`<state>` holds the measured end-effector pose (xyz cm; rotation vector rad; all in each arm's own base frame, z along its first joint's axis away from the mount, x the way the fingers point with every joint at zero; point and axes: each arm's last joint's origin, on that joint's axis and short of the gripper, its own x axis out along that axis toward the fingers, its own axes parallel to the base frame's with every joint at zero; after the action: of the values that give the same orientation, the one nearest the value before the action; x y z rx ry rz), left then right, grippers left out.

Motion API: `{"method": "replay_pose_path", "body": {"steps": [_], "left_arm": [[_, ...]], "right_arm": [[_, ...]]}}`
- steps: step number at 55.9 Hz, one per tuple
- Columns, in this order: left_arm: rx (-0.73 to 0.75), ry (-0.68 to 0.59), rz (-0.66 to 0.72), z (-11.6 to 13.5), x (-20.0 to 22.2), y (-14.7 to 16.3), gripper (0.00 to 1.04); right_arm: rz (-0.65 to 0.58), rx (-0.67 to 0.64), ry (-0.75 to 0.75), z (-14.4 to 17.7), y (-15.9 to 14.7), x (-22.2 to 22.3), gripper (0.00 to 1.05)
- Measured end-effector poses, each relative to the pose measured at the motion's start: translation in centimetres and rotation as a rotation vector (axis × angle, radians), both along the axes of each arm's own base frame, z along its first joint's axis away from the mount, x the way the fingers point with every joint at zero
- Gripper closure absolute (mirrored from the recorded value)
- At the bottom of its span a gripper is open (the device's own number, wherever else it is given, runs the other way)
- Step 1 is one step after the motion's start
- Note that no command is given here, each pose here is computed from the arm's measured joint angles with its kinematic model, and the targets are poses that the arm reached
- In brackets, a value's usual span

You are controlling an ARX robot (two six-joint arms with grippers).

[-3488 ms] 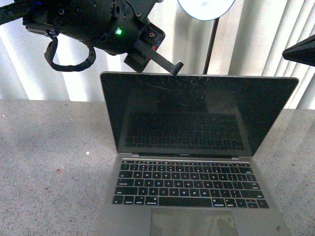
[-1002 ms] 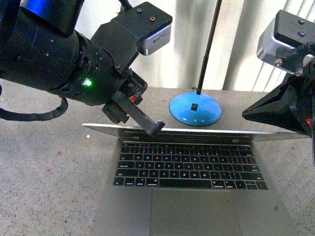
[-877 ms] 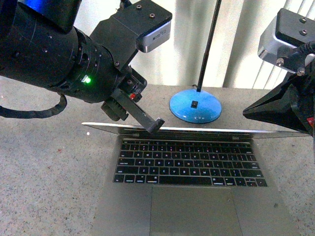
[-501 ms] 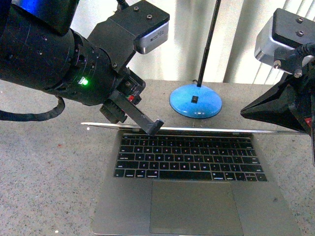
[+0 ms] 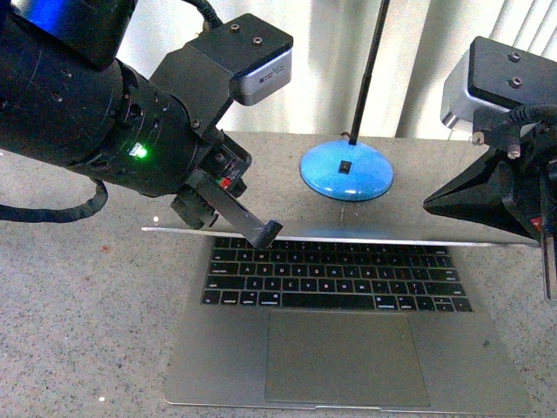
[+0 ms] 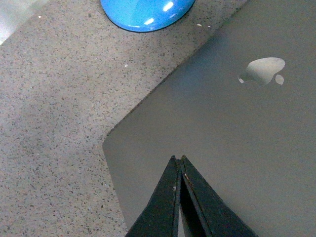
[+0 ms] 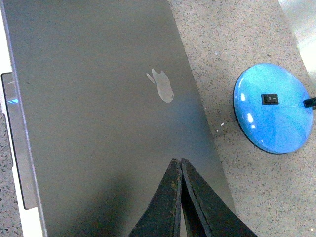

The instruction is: Close laptop

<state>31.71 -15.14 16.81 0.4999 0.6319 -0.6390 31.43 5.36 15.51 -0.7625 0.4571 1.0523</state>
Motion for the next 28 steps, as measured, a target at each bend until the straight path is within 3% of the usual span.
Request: {"method": "replay_pose_path", "body": {"steps": [28], "left_arm": [[-0.039, 0.077, 0.004, -1.4, -0.9, 0.4, 1.01]], "right_arm": [[0.027, -0.011, 0.002, -0.7, 0.8, 0.0, 1.02]]}}
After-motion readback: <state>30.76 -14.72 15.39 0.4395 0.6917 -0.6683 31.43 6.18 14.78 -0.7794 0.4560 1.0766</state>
